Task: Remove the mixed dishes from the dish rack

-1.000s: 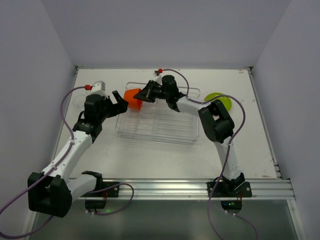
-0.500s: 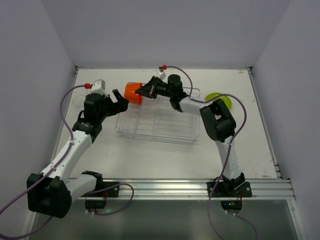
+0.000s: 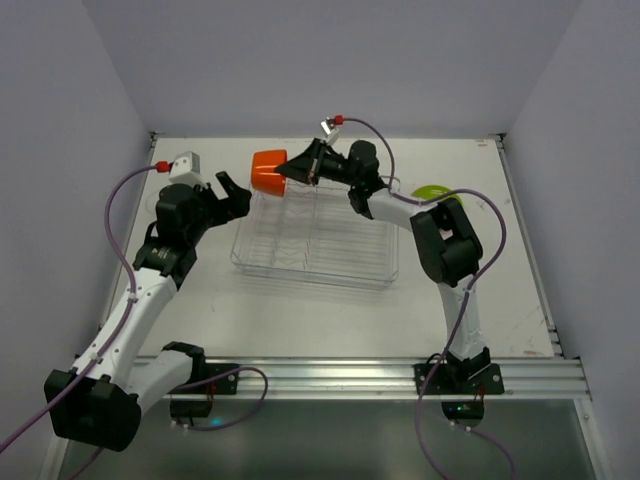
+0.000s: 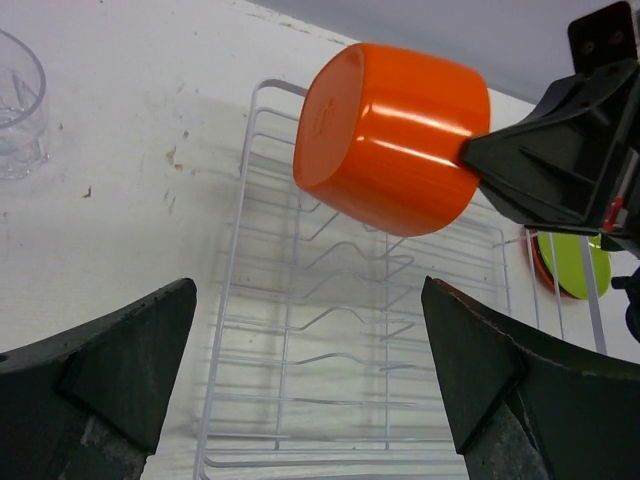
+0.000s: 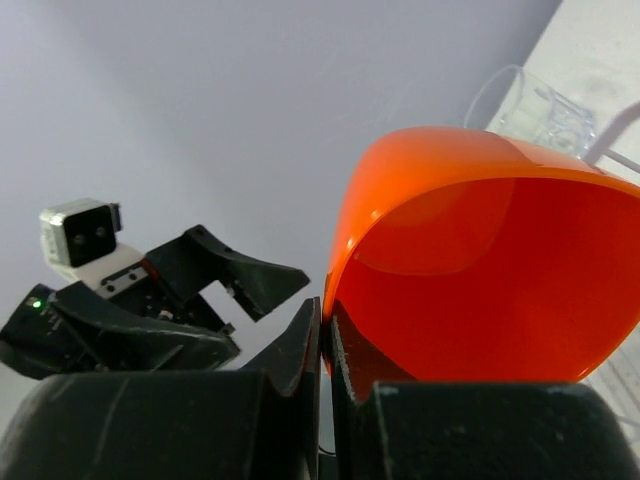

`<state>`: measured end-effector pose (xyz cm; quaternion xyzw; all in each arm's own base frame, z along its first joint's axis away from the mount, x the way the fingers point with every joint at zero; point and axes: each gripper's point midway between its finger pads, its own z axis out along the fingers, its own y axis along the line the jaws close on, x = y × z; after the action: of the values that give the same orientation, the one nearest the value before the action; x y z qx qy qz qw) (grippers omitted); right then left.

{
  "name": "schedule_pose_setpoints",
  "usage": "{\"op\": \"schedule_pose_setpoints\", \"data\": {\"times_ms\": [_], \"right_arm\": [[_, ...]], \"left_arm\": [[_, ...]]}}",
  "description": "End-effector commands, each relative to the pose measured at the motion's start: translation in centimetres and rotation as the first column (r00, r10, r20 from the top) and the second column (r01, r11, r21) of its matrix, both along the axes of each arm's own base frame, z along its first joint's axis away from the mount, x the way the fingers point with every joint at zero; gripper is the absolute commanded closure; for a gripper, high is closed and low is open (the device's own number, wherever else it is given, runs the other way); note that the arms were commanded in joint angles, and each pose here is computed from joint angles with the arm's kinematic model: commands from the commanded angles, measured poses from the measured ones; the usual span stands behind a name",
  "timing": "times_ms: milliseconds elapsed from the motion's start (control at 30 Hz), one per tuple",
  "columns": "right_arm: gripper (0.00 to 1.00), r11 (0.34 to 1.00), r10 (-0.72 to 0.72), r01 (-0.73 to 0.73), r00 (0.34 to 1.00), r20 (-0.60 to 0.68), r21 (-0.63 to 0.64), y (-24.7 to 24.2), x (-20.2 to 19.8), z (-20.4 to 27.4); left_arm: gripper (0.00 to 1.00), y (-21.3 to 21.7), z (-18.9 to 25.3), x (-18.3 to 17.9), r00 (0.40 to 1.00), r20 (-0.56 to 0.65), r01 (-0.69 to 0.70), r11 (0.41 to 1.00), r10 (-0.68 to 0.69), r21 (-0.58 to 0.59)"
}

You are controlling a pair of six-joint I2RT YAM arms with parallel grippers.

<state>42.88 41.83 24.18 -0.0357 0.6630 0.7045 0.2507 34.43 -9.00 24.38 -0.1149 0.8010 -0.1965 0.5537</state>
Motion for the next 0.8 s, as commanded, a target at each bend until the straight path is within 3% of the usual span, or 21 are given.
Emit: {"op": "schedule_pose_setpoints", "data": {"times_ms": [0, 300, 533, 767], "right_arm": [[1.0, 0.993, 0.019, -0.046, 0.974, 0.225, 0.112, -1.5, -2.8, 9.4], [1.0, 0.995, 0.003, -0.033, 0.954, 0.3, 0.095, -3.3, -4.4, 12.5], [1.0, 0.995, -0.059, 0.082, 0.951, 0.303, -0.064, -4.6, -4.7, 12.4], [1.0, 0.941, -0.148, 0.236, 0.932, 0.331, -0.242, -7.9, -4.9, 11.4]], "left_arm": [[0.0, 0.3, 2.0, 0.0, 0.999, 0.043, -0.007, 1.0, 0.006, 0.02], [0.0, 0.3, 2.4, -0.3, 0.999, 0.05, -0.007, 1.0, 0.006, 0.02], [0.0, 0.4, 2.6, -0.5, 0.999, 0.051, -0.004, 1.0, 0.003, 0.025], [0.0, 0.1, 2.4, -0.6, 0.999, 0.043, 0.017, 0.999, -0.019, 0.034]]}}
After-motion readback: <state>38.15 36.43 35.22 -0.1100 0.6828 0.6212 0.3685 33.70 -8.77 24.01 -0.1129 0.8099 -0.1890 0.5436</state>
